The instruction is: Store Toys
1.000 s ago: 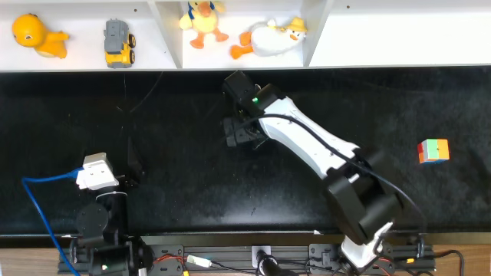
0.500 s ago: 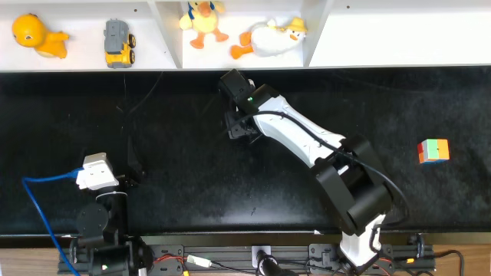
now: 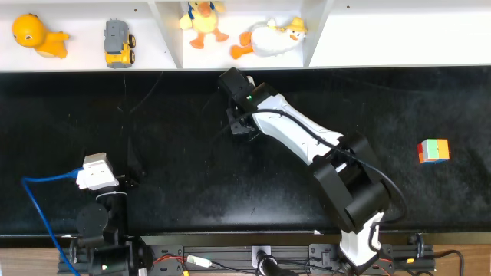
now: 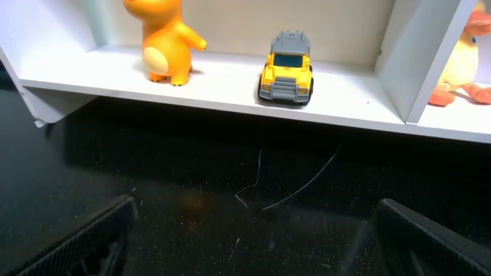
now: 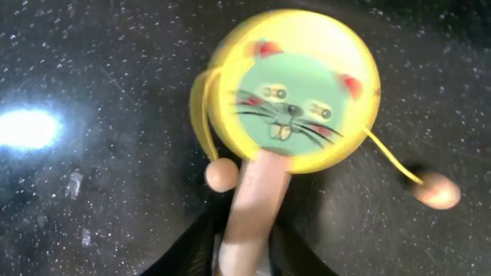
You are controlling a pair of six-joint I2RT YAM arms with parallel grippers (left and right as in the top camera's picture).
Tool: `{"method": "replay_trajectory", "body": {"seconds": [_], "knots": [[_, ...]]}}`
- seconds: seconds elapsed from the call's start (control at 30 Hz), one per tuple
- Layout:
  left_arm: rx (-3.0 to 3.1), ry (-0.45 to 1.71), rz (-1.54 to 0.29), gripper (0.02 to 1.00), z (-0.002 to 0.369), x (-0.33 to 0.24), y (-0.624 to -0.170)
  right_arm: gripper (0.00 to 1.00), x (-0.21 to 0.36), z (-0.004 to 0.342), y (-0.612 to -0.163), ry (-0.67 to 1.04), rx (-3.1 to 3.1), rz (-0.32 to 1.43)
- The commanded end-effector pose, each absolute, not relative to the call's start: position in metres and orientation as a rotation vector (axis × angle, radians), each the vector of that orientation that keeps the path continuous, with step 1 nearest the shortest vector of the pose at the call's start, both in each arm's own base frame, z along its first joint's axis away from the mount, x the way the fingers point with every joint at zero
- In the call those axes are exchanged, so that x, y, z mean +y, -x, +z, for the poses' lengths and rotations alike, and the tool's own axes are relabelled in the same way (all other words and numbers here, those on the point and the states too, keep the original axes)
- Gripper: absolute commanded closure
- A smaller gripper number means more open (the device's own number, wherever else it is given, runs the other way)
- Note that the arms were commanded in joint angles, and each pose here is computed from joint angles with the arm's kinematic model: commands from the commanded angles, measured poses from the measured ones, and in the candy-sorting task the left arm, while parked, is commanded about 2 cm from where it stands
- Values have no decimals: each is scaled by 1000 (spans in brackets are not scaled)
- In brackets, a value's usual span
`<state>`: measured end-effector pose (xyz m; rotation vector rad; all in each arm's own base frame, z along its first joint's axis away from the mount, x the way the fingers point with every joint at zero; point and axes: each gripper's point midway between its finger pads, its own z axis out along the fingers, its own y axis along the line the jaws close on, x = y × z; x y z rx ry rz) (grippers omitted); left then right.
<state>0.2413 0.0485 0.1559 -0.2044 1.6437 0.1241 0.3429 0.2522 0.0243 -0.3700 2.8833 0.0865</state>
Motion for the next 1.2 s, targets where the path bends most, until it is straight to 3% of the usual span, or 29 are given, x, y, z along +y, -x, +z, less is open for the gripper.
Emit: {"method": "replay_trajectory", "body": {"seconds": [0.03,0.27,0.5,0.7,0.97,1.2], "knots": [[1640,187,143,20,156,48,-241,766,249,8,-339,354,2936,81],[1640,187,143,20,156,48,-241,958,249,8,-335,358,2954,95],[1640,187,143,20,156,48,-241,956,243,18,-307,354,3094,96],[1640,187,143,20,156,48,-241,954,233,64,-279,326,3169,113],[1640,187,143,20,156,48,-241,956,193,144,-255,176,3055,77],[1640,187,143,20,156,48,-241,954,125,167,-236,-31,2928,-2]]}}
